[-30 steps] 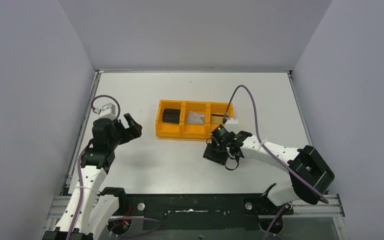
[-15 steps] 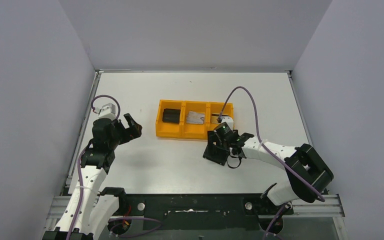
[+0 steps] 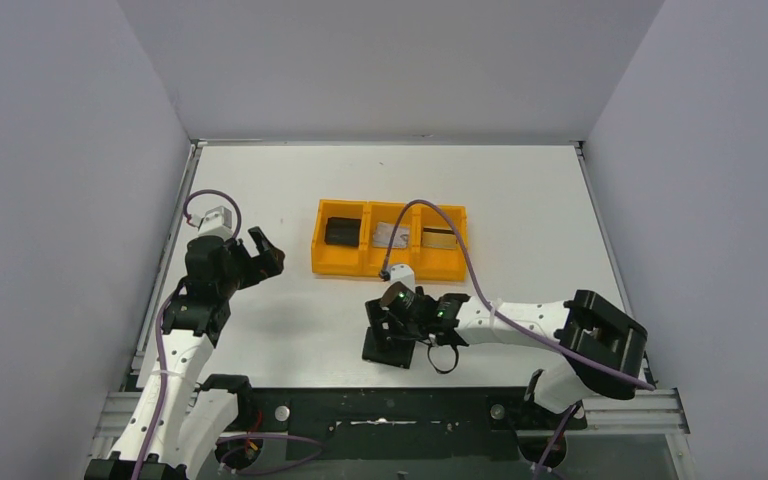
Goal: Take the credit cards out of the card holder
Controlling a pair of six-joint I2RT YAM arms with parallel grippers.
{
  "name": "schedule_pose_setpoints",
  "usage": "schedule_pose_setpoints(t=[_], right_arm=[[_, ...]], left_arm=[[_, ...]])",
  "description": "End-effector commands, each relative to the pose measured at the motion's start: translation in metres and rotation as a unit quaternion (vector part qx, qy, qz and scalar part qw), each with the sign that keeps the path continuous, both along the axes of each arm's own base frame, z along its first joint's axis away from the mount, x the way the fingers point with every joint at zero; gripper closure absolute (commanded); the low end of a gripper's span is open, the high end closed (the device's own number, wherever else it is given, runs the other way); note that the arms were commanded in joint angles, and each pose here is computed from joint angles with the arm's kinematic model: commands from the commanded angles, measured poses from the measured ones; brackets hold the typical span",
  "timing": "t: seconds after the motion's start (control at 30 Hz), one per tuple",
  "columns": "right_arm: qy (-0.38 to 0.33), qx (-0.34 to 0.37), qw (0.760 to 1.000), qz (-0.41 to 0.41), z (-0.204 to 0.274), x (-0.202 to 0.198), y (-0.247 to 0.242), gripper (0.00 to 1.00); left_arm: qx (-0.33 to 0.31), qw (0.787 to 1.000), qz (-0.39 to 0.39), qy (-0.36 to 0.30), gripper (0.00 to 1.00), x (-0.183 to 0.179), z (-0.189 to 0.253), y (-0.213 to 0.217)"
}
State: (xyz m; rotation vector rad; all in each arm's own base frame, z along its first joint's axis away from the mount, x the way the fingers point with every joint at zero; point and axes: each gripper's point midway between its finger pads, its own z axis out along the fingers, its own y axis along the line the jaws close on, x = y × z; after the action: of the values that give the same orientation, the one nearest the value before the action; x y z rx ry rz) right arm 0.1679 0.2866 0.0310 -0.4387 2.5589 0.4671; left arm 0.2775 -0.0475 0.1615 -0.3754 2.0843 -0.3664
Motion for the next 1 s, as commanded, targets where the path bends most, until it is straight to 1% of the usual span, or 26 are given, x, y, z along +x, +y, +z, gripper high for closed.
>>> schedule_pose_setpoints(t=[0.0,0.1,0.2,0.3,0.4,0.5,0.63,0.73,0.8,0.9,0.97], right_arm=[[-0.047,0.014,0.998,-0.039,0.033,0.017,0.027,0.21],[-0.06,0.019,0.997,-0.034,0.043,0.02,0.035,0.18],[-0.061,0.017,0.998,0.014,0.042,0.015,0.042,0.14],[-0.06,-0.024,0.995,0.073,0.028,0.004,0.043,0.11],[-0.067,-0.054,0.986,0.14,0.018,-0.011,0.046,0.08],[-0.069,-0.076,0.977,0.187,0.012,-0.02,0.047,0.01],[-0.078,-0.086,0.97,0.213,0.009,-0.021,0.044,0.02],[-0.082,-0.099,0.97,0.207,0.005,-0.018,0.039,0.02],[-0.086,-0.114,0.974,0.177,-0.001,-0.011,0.03,0.02],[-0.085,-0.132,0.983,0.096,-0.01,0.005,0.012,0.01],[-0.075,-0.136,0.988,0.026,-0.017,0.013,-0.006,0.03]], left_arm=[[0.0,0.999,-0.007,-0.033,0.05,0.009,0.017,-0.001],[0.0,1.0,-0.007,-0.029,0.05,0.008,0.015,-0.002],[-0.002,1.0,-0.01,-0.028,0.04,0.008,0.015,-0.003],[-0.002,1.0,-0.01,-0.029,0.05,0.008,0.015,-0.003],[-0.001,1.0,-0.008,-0.029,0.04,0.008,0.017,-0.002],[0.001,0.999,-0.002,-0.035,0.04,0.007,0.02,0.0],[0.002,0.999,0.001,-0.042,0.04,0.006,0.022,0.002],[0.002,0.999,0.002,-0.041,0.04,0.006,0.021,0.002],[0.002,0.999,0.001,-0.04,0.04,0.007,0.021,0.001],[0.001,0.999,-0.001,-0.037,0.04,0.007,0.02,0.001],[0.001,0.999,-0.001,-0.036,0.04,0.007,0.019,0.0]])
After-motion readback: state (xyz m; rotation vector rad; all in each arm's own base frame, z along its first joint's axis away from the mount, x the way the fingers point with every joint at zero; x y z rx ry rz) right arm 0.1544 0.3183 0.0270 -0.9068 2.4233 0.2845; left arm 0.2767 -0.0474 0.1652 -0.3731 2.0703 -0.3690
